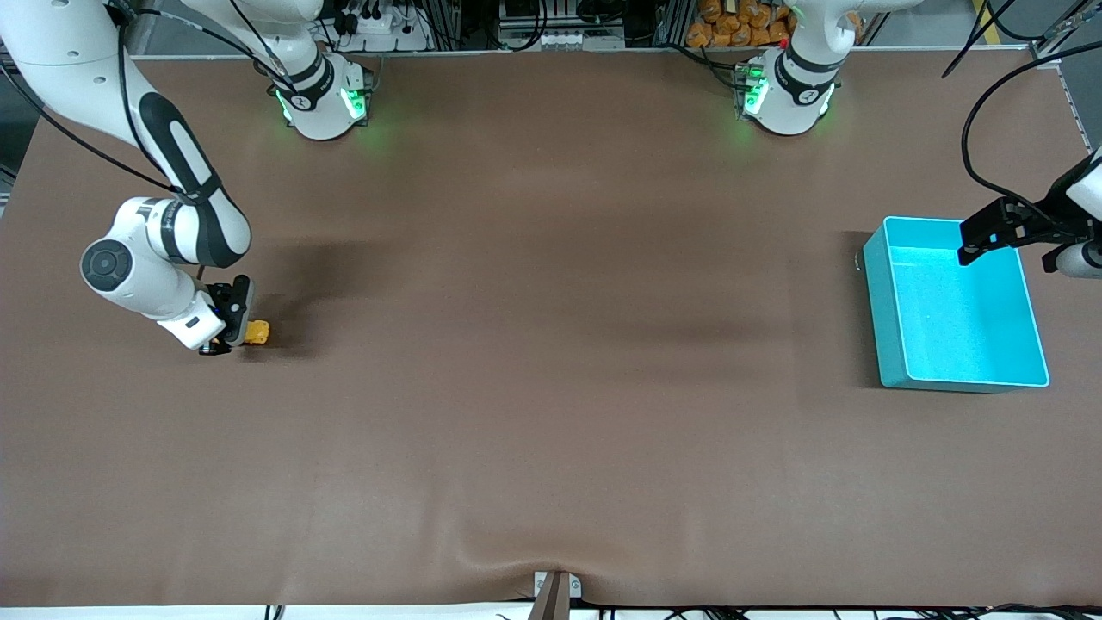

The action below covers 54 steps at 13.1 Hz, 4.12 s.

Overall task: Wind and store yellow beetle car
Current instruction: 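Pull the held car backward along the table with the right gripper, then open the right gripper, letting the car roll toward the cyan bin, then lower the left gripper to the car while the right gripper retracts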

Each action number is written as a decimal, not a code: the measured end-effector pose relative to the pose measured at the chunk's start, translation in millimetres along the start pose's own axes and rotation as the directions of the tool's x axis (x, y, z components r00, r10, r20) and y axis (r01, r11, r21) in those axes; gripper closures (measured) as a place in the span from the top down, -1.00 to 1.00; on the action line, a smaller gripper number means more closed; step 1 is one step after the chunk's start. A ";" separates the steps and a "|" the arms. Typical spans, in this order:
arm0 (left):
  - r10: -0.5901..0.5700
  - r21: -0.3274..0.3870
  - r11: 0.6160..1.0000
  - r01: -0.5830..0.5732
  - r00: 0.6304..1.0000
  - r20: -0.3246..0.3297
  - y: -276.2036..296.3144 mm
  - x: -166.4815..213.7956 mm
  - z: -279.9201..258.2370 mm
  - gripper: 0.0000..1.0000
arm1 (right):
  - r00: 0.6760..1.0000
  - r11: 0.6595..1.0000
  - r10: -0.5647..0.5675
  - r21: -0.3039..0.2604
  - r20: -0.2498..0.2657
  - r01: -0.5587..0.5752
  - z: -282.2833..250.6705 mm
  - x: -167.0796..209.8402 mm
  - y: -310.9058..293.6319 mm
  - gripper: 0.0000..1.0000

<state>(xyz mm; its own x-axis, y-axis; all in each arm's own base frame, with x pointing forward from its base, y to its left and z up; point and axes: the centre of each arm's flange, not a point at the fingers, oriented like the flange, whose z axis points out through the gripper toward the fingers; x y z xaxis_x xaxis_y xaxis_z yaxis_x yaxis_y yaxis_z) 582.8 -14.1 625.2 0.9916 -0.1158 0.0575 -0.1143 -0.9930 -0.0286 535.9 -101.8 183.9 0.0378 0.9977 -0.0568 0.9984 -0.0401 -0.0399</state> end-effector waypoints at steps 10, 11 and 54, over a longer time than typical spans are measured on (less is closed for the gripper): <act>-0.013 0.000 1.000 0.013 1.000 0.007 -7.6 1.9 5.7 1.00 | 1.000 1.000 -0.005 -0.005 -0.001 0.005 2.5 -50.2 -0.6 -0.09; -0.012 0.000 1.000 0.012 1.000 0.007 -7.0 1.9 5.7 1.00 | 1.000 1.000 -0.004 -0.005 -0.001 0.004 2.8 -54.5 -0.9 -0.09; -0.733 0.096 0.680 0.727 0.670 0.119 8.8 14.5 296.1 1.00 | 0.908 0.931 0.361 0.128 -0.212 -0.341 -246.1 -56.8 116.1 0.54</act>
<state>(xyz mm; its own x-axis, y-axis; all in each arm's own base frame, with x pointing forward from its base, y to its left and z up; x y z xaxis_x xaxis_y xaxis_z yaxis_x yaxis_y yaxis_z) 614.1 -18.2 330.3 0.7552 0.6528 -0.0593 0.6489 -0.7573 -0.0733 660.0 -149.6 428.0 0.4039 0.9032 0.1451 0.9117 -0.3844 -0.1450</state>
